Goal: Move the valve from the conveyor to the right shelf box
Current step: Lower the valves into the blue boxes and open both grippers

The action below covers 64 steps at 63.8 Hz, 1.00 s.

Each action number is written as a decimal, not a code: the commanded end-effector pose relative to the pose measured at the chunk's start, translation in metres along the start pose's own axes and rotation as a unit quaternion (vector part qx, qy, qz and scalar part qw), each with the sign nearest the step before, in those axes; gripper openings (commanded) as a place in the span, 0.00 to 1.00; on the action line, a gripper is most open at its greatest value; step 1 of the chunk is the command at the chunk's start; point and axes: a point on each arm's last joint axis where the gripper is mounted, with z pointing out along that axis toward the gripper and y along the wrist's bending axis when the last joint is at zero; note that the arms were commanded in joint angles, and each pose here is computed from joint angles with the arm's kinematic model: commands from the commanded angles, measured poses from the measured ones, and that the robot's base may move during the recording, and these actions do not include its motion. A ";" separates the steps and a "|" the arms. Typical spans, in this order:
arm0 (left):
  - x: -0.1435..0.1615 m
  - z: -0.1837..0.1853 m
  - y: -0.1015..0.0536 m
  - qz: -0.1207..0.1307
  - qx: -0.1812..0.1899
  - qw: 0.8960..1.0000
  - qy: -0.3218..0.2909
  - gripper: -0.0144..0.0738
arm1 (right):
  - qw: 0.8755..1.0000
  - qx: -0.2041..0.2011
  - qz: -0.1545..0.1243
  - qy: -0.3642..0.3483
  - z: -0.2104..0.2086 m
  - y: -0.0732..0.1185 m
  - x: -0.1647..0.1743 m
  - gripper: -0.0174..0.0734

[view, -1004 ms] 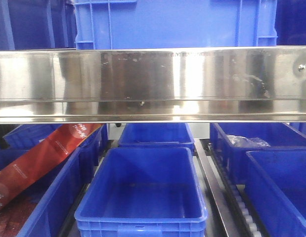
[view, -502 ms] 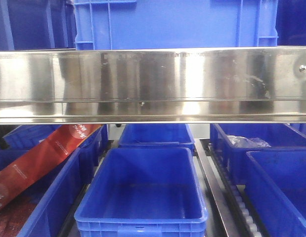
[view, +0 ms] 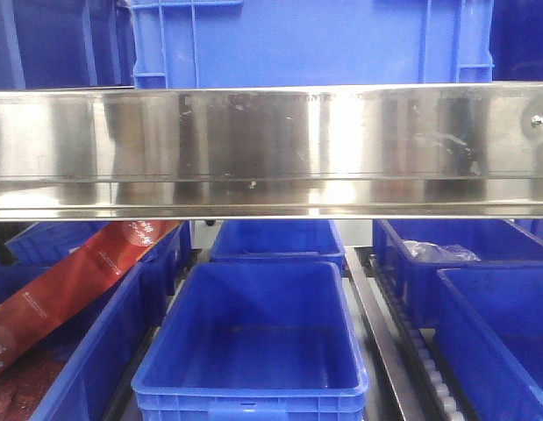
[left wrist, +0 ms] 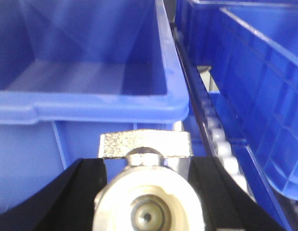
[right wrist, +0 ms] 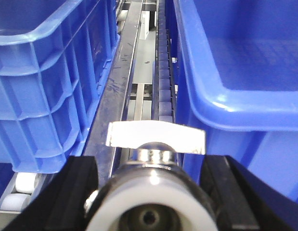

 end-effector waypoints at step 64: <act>-0.125 0.132 -0.176 0.079 0.261 0.961 -0.050 0.04 | 0.978 -0.154 -0.050 -0.134 0.069 0.096 -0.138 0.01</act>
